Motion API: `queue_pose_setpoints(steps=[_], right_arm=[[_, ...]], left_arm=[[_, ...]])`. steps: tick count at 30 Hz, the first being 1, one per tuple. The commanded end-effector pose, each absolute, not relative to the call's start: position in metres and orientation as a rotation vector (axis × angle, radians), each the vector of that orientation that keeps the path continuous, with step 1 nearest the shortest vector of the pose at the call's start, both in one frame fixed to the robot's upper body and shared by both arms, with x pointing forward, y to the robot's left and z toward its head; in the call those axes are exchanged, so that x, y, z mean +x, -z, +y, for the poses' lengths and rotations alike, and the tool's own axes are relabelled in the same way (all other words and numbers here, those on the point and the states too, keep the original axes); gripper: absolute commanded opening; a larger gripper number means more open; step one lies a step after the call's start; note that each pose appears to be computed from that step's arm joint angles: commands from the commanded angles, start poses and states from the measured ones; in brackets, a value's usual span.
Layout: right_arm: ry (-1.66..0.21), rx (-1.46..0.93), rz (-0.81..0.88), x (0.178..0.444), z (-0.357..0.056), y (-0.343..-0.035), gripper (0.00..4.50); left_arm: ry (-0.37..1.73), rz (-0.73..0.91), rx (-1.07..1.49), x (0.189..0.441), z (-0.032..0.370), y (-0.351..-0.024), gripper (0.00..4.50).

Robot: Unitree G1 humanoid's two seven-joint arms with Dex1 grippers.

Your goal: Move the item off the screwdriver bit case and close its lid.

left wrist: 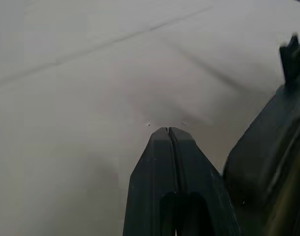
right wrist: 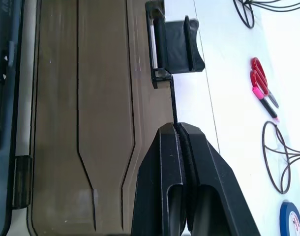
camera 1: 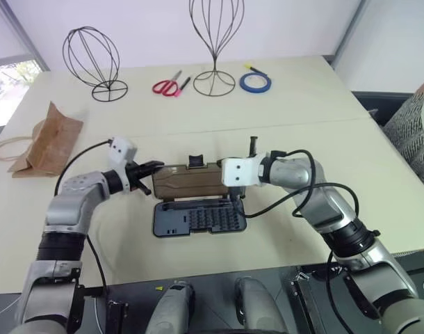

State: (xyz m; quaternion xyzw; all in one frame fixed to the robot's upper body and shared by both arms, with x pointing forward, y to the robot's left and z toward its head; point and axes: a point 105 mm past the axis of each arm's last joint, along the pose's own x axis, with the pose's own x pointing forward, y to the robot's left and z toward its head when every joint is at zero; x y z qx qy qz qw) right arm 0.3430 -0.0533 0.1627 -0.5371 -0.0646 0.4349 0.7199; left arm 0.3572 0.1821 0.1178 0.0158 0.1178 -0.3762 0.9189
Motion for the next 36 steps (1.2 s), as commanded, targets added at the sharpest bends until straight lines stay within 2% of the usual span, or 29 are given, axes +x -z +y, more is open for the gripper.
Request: queue_pose_setpoints(steps=[1,11,14,19,21,25,30,32,36], right_arm=[[-0.936,-1.197,-0.229,0.342,-0.046,-0.184,0.03],[-0.929,-1.193,-0.234,0.343,-0.046,-0.186,0.03],[-0.926,-1.187,-0.232,0.344,-0.047,-0.187,0.80],[-0.925,-1.190,-0.227,0.345,-0.047,-0.187,3.17],[-0.925,-1.191,-0.226,0.345,-0.048,-0.187,4.30],[-0.913,-1.176,-0.212,0.347,-0.050,-0.191,4.41],[-0.907,-0.964,-0.089,0.357,-0.069,-0.215,4.41],[-0.970,-0.835,-0.030,0.350,-0.076,-0.230,4.41],[-1.039,-0.606,-0.059,0.336,-0.074,-0.274,4.41]], left_arm=[[0.761,0.233,0.065,0.360,0.185,-0.118,0.00],[0.758,0.249,0.088,0.360,0.188,-0.109,0.00],[0.759,0.250,0.089,0.360,0.187,-0.108,0.00],[0.764,0.244,0.087,0.360,0.185,-0.108,0.00],[0.769,0.239,0.085,0.360,0.183,-0.108,0.00],[0.778,0.231,0.083,0.359,0.179,-0.109,0.00],[0.809,0.227,0.094,0.353,0.176,-0.110,0.00],[0.833,0.234,0.108,0.348,0.177,-0.111,0.00],[0.856,0.248,0.119,0.340,0.180,-0.113,0.00]])
